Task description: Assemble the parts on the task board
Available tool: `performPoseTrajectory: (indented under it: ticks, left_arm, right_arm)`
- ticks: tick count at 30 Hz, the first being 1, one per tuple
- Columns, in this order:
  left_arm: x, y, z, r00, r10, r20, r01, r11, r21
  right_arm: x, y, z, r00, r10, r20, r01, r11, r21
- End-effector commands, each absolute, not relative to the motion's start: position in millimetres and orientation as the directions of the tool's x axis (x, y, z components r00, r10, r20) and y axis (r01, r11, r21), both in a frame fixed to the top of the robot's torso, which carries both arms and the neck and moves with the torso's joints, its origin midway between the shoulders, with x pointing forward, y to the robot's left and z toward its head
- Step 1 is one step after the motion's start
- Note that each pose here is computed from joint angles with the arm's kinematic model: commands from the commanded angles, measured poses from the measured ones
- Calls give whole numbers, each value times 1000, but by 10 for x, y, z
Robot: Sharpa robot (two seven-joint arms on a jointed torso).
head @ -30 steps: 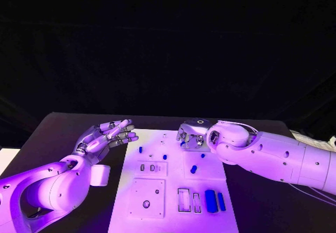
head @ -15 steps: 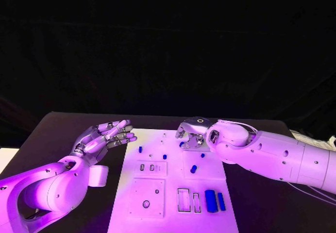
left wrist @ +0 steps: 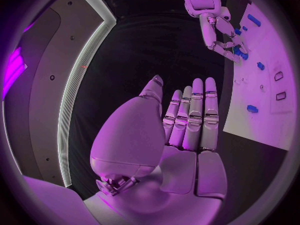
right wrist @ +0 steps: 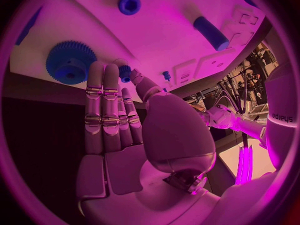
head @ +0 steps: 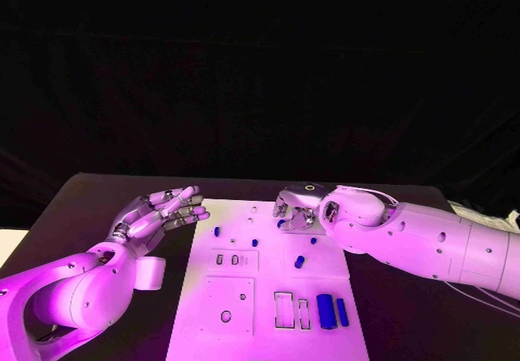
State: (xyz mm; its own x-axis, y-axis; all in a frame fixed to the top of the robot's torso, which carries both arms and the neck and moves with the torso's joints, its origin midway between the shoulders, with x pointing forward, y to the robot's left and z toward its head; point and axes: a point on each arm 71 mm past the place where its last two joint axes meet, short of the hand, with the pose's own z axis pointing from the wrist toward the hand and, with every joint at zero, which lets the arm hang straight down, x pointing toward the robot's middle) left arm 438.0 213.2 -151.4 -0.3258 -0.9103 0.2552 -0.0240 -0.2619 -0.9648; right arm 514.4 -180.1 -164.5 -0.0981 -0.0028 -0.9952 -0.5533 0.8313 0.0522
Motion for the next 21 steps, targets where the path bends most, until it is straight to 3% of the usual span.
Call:
performPoseTrajectory:
  ticks: [1, 21]
  left_arm:
    - [4379, 2119, -1496, -343, -901, 265, -24, -273, -962]
    - [4381, 2119, -1498, -343, -901, 264, -24, -273, -962]
  right_arm:
    - [5149, -1819, -1677, -126, -24, -992, -550, 833, 50]
    - [5171, -1848, -1728, -157, -35, -987, -554, 830, 59]
